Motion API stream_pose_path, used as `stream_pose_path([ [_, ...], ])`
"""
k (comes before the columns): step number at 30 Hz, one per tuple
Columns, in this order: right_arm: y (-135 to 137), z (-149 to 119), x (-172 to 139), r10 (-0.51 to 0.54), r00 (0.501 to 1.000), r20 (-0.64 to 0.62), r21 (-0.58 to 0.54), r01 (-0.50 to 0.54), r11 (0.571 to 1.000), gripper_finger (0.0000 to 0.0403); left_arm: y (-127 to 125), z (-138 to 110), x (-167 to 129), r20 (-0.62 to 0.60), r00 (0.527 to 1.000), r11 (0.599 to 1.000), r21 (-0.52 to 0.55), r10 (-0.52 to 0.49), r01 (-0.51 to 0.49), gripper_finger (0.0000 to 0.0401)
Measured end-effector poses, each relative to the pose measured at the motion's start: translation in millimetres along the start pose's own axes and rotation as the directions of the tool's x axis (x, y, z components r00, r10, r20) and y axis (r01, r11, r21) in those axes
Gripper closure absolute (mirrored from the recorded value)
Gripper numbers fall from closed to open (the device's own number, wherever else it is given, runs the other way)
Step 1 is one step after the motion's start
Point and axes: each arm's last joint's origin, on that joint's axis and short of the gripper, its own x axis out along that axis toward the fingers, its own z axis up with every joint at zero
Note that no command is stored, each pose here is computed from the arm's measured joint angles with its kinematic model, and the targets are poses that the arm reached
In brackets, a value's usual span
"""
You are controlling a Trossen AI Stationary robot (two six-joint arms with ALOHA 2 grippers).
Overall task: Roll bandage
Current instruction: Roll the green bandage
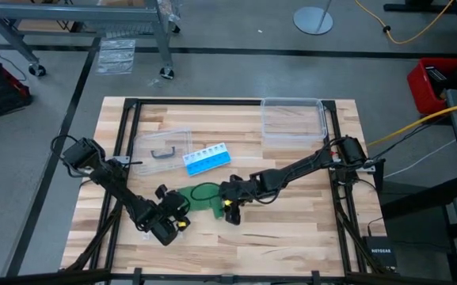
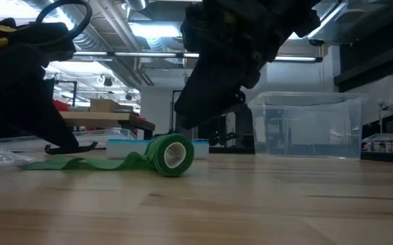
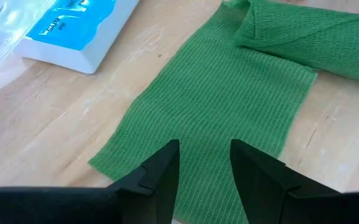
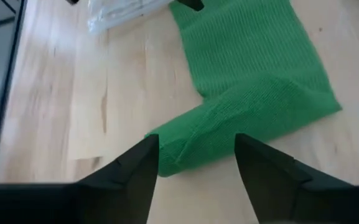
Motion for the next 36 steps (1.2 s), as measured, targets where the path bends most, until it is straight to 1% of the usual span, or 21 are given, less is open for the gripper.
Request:
stream_pose_path([
  [6,-0.3,-0.9,0.0,-0.006,1.0,-0.008,0.11,0.007,0.994,0.0173,-0.1,0.4,-0.2,0.002,1.0,1.0,0.02,-0.001,0.001,0.0265],
  [10,-1.6,-1.4,0.8,-0.028,1.0,-0.005,0.2,0.029,0.979,0.0173,-0.1,0.5,-0.2,0.004,1.0,1.0,0.019,-0.001,0.001,0.0265],
  [13,-3.4,-4.0,3.6,-0.05,0.999,-0.017,0.29,0.053,0.956,0.0173,-0.3,0.6,-0.2,0.004,1.0,1.0,0.019,-0.001,0.001,0.0265],
  [16,-4.7,-7.0,7.4,-0.049,0.998,-0.035,0.378,0.059,0.924,0.0173,-0.4,0.8,-0.4,0.005,1.0,1.0,0.018,-0.002,0.002,0.0265],
  [19,-6.0,-9.6,11.4,-0.054,0.997,-0.046,0.444,0.069,0.893,0.0173,-0.5,1.0,-0.4,0.009,1.0,1.0,0.019,-0.001,0.001,0.0265],
  [23,-6.3,-11.3,15.9,-0.036,0.998,-0.05,0.49,0.056,0.87,0.0173,-0.5,1.1,-0.5,0.01,1.0,0.999,0.049,-0.001,0.0,0.0265],
  [29,-3.6,-7.6,22.8,0.032,0.999,0.005,0.504,-0.03,0.863,0.0173,-0.6,1.2,-0.5,0.013,1.0,0.998,0.057,-0.002,0.001,0.0265],
  [31,-3.9,-9.2,26.4,0.044,0.999,-0.005,0.517,-0.035,0.856,0.0173,-0.8,1.2,-0.5,0.014,1.0,0.998,0.056,-0.003,0.002,0.0265],
  [33,-5.6,-12.9,32.0,0.039,0.999,-0.036,0.521,-0.015,0.853,0.0173,-0.8,1.2,-0.5,0.014,1.0,0.999,0.053,-0.003,0.002,0.0265],
  [36,-4.1,-11.0,40.8,0.063,0.997,-0.042,0.524,-0.032,0.851,0.0173,-1.0,1.3,-0.5,0.014,1.0,0.999,0.047,-0.005,0.004,0.0265],
])
